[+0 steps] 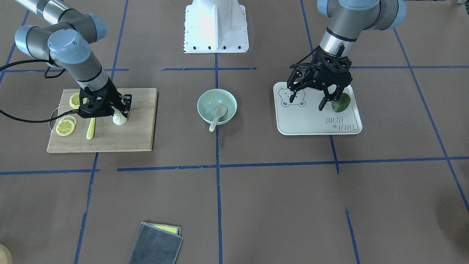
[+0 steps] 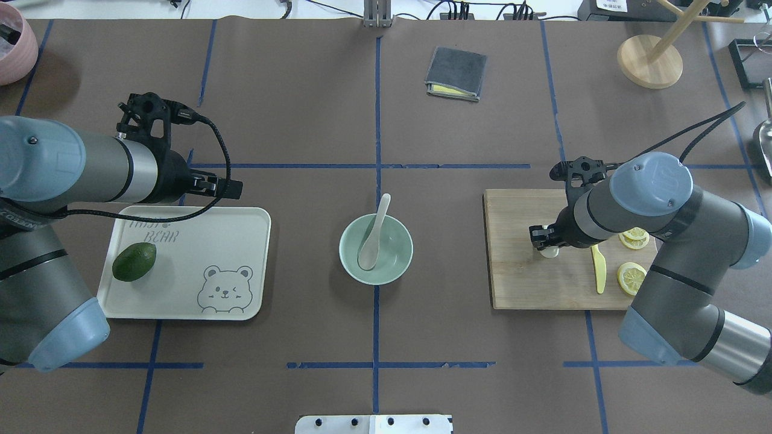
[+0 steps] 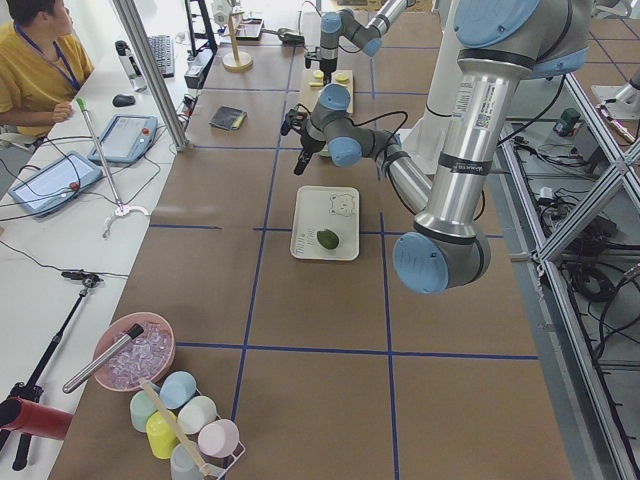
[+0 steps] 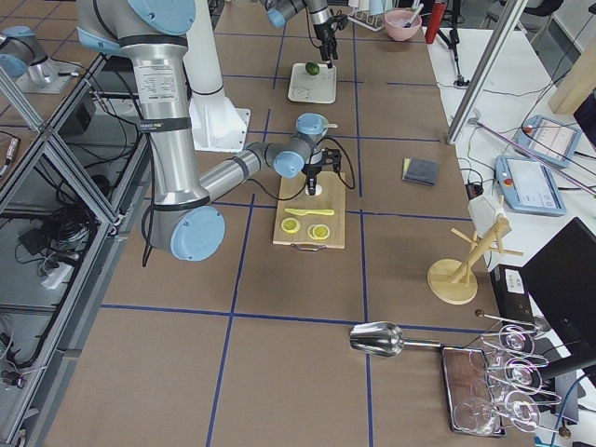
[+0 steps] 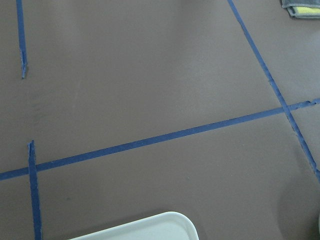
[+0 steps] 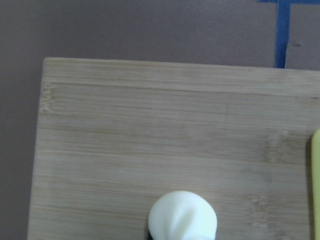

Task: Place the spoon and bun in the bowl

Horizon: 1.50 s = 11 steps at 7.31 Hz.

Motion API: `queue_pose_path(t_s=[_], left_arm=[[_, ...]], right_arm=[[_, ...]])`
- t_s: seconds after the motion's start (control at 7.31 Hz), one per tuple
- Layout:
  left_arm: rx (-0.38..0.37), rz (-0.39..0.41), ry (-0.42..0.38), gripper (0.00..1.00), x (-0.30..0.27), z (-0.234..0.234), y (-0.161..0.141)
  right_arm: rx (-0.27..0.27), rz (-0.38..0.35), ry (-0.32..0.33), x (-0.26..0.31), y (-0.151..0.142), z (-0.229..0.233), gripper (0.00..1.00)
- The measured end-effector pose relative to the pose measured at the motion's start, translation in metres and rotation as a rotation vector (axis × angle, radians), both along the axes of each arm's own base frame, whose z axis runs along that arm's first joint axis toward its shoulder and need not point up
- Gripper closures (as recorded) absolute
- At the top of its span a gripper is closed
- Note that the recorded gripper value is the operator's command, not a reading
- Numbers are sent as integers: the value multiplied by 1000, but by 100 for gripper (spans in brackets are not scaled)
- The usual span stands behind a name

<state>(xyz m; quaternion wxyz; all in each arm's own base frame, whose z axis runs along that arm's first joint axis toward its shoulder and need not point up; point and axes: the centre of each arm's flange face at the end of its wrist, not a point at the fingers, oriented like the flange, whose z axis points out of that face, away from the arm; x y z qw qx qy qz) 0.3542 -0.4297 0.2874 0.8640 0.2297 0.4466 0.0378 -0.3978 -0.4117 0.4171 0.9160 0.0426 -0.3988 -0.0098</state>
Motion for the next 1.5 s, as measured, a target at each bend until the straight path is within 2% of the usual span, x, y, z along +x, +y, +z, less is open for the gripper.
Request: queue_pose_path(t_s=[0.14, 0.41, 0.82, 0.96, 1.09, 1.23, 1.5], left_arm=[[4, 0, 3, 5, -5, -1, 4], [14, -14, 13, 5, -39, -1, 19], [17, -27, 24, 2, -73, -1, 40], [17, -27, 26, 2, -75, -2, 41], [16, -25, 25, 2, -74, -1, 41], [17, -22, 25, 1, -72, -1, 41], [14, -21, 34, 1, -71, -4, 43]], right_arm=[[-2, 16, -34, -3, 0, -21, 71], [-97, 116, -152, -42, 13, -94, 69], [-193, 230, -278, -116, 43, -186, 67], [-223, 263, -298, -134, 42, -205, 62], [-244, 302, -302, -148, 37, -214, 28], [-246, 335, -296, -155, 31, -214, 24], [-246, 362, -289, -162, 27, -211, 24]])
